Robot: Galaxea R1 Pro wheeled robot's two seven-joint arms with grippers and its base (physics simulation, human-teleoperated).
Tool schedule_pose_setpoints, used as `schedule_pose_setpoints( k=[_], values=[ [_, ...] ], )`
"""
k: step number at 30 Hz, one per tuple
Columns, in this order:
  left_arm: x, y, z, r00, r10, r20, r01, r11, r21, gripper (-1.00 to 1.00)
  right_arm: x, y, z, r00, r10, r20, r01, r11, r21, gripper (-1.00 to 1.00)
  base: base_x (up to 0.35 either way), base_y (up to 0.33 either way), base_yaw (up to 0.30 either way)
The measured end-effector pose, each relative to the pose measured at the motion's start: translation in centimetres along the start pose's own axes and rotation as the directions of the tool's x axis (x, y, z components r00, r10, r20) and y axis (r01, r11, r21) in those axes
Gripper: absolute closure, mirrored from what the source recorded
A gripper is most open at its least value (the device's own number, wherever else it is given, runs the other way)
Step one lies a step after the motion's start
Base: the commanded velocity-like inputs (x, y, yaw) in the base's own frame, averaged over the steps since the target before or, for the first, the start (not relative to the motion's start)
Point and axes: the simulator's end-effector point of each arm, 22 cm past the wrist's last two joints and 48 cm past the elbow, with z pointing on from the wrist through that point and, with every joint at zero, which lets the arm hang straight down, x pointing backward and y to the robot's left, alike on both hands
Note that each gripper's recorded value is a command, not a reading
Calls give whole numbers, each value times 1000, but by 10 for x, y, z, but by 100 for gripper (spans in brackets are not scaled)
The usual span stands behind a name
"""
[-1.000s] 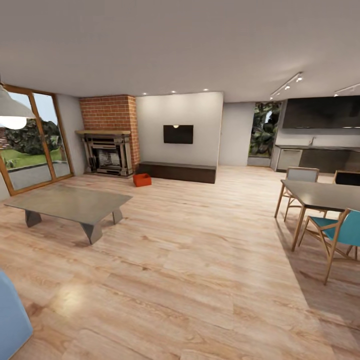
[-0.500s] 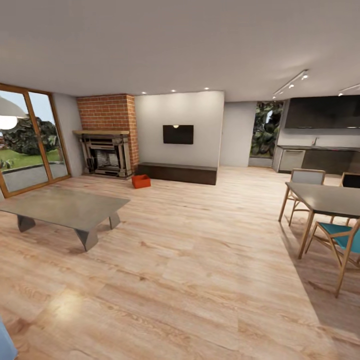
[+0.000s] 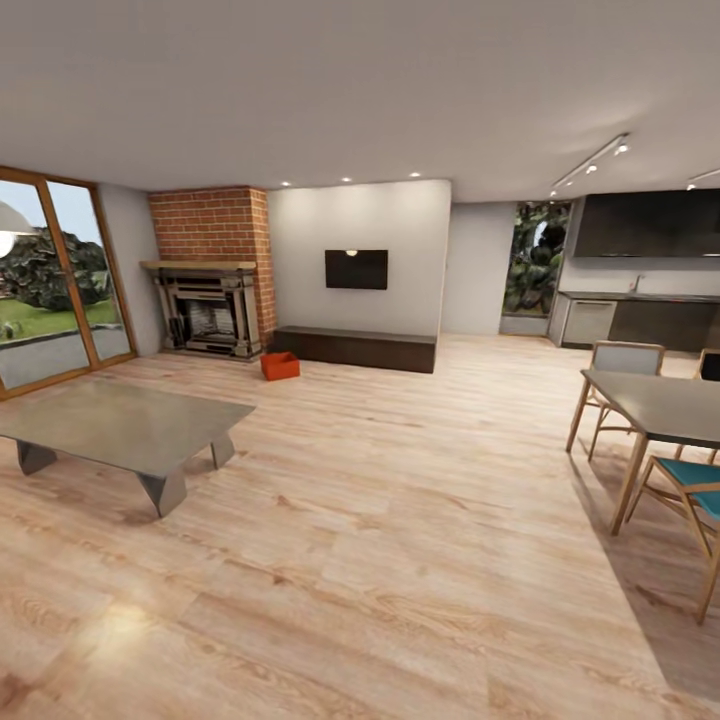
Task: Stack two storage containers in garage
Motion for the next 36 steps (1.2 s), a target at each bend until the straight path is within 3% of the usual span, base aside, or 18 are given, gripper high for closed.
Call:
schedule_pose_setpoints(
  k=[36],
  values=[
    [0,1,0,1000,-1,0,1,1000,-1,-100,0,2,0,1000,-3,1,3,1000,-4,-100,323,0,0]
  ],
)
